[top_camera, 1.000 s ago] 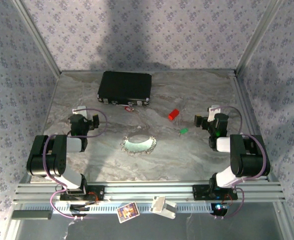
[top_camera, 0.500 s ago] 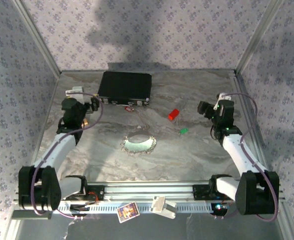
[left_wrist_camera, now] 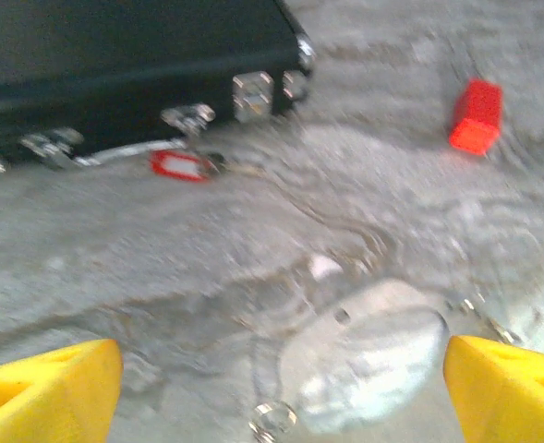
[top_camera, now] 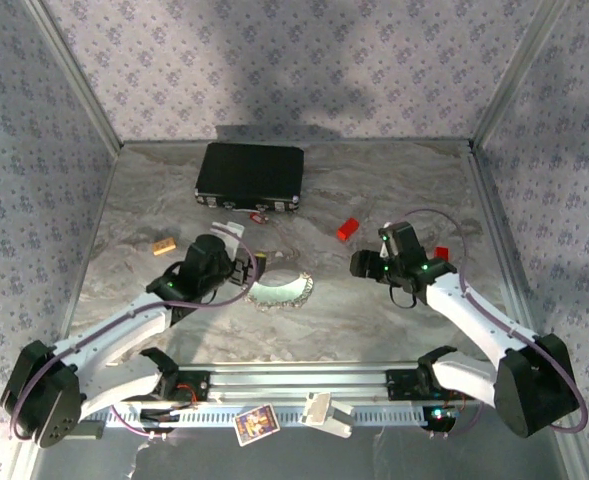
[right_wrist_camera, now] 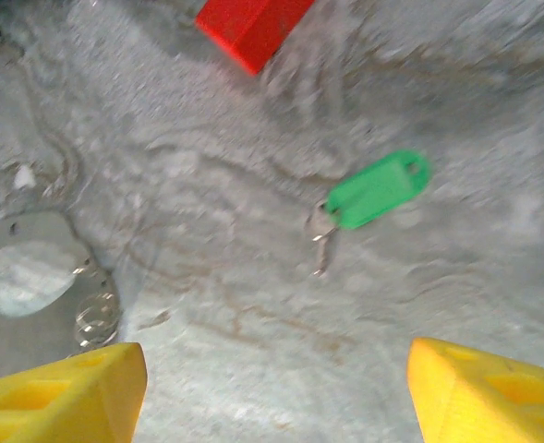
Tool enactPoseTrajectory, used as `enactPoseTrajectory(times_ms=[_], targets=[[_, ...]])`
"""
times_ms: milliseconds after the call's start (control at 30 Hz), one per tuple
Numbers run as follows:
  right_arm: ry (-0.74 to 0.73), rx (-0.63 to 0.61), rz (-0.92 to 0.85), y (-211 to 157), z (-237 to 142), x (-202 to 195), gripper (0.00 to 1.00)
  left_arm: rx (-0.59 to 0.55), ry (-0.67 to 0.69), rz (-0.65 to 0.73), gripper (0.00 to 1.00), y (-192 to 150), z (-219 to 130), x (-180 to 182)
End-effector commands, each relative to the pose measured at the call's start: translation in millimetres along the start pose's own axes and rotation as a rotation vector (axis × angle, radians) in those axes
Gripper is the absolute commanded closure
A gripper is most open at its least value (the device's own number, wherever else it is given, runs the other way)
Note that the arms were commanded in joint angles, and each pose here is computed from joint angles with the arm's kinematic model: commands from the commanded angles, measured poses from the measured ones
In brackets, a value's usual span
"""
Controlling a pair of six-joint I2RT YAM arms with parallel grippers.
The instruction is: Put the keys on the keyring
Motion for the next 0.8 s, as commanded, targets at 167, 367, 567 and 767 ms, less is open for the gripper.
enactPoseTrajectory(times_ms=[167, 367, 567, 767], targets=[[0.104, 0.047, 0.074, -6.9, -0.6, 8.8, 0.25, 0.178, -0.315, 0.296, 0.2, -8.3, 15.6, -47.8], [0.086, 0.01, 0.064, -8.5, -11.0, -2.5, 0.25, 0.093, -0.442, 0.526, 0.35, 12.4, 45.9, -67.7], [0.103, -0.09, 0.084, -9.1, -28.7, -12.1, 0.25, 0.106, -0.585, 0.711, 0.46, 10.6, 72.2, -84.0], [0.118, -0.152, 0.096, -8.0, -40.3, -16.8, 0.25, 0.201, -0.707, 0.788, 0.65, 6.3, 99.4, -94.3]])
Point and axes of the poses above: each hand's point on the last joint's axis, 136 mm out from that joint toward the fingers, its own z axis out along the fingers, its own x axis along the line the jaws close on, y = z × x, the point moved 4 cm from there along -z, back along the fingers, and after that the axes turned 11 degrees about z, right-handed, at the moved point
